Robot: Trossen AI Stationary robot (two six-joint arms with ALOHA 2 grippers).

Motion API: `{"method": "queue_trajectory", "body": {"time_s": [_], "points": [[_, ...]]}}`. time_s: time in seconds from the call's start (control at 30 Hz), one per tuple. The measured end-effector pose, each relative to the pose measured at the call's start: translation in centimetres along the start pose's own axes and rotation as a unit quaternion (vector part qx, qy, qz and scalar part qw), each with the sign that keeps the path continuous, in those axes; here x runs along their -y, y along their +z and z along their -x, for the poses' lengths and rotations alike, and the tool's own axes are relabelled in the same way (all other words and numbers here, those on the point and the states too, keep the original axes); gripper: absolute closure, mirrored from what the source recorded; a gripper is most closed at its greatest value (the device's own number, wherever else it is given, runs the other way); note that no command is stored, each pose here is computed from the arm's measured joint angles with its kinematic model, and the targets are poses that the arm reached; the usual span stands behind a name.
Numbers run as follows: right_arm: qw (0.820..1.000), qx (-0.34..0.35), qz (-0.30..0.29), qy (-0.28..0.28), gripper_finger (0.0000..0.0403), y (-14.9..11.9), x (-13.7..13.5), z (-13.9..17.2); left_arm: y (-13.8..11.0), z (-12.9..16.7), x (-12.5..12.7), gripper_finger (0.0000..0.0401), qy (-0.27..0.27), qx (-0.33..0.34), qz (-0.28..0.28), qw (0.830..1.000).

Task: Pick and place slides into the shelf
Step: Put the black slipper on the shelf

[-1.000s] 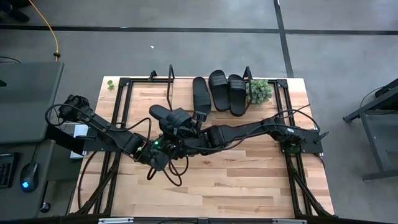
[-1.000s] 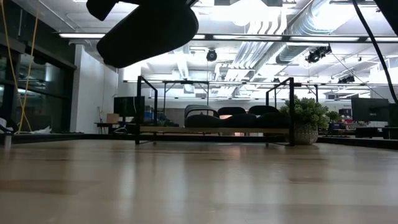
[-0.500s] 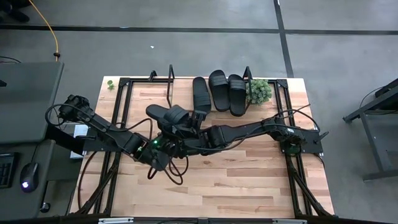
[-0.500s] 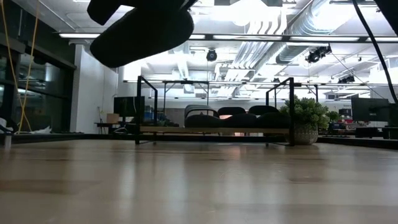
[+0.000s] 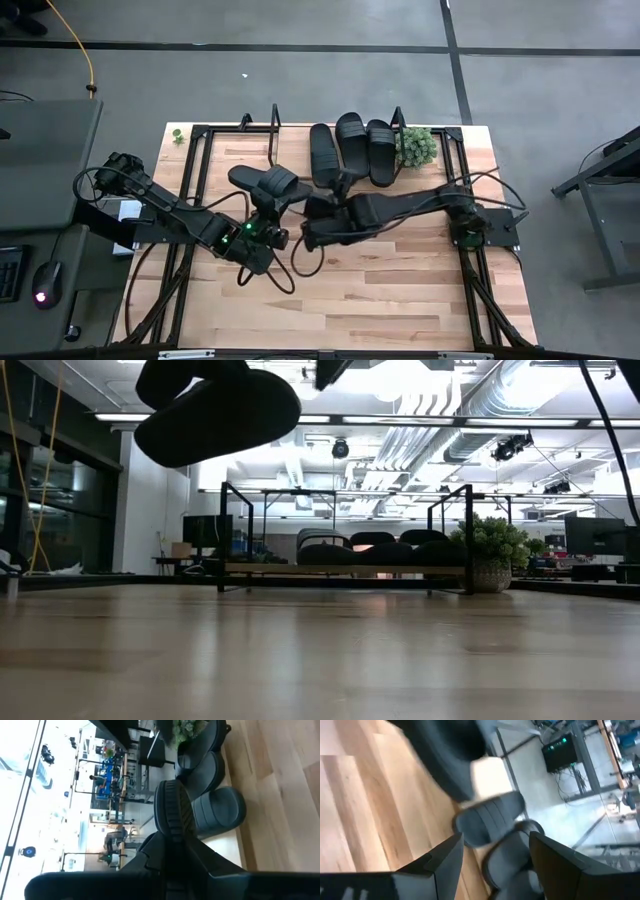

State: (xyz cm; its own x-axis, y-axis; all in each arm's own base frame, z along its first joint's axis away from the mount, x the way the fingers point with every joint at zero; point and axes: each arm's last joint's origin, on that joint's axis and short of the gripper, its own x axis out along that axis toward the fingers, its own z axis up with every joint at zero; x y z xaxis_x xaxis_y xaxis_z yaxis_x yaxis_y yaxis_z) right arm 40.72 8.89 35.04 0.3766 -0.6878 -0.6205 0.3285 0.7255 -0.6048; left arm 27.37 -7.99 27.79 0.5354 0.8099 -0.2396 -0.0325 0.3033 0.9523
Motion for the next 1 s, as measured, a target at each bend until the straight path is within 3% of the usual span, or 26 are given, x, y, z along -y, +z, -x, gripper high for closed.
{"method": "queue_trajectory", "body": {"time_s": [0.27,0.5,0.63,0.8,1.0], "points": [[1.000,0.020,-0.019,0.014,0.0187,-0.6,3.6,2.9,0.4,2.1,0.7,0.0372,-0.008,0.037,-0.032,0.999],[0.993,0.072,-0.031,0.093,0.0187,0.0,6.3,4.7,0.8,5.6,1.2,0.0373,0.005,0.089,-0.072,0.993],[0.978,0.107,-0.016,0.180,0.0187,0.8,6.5,5.1,0.8,7.0,1.3,0.0373,0.003,0.115,-0.089,0.989],[0.945,0.145,0.013,0.293,0.0187,1.6,6.6,5.2,0.6,8.4,1.3,0.0373,0.005,0.139,-0.107,0.984],[0.936,0.155,0.034,0.313,0.0187,1.7,6.6,5.1,0.9,9.6,0.5,0.0373,-0.014,0.189,-0.108,0.976]]}}
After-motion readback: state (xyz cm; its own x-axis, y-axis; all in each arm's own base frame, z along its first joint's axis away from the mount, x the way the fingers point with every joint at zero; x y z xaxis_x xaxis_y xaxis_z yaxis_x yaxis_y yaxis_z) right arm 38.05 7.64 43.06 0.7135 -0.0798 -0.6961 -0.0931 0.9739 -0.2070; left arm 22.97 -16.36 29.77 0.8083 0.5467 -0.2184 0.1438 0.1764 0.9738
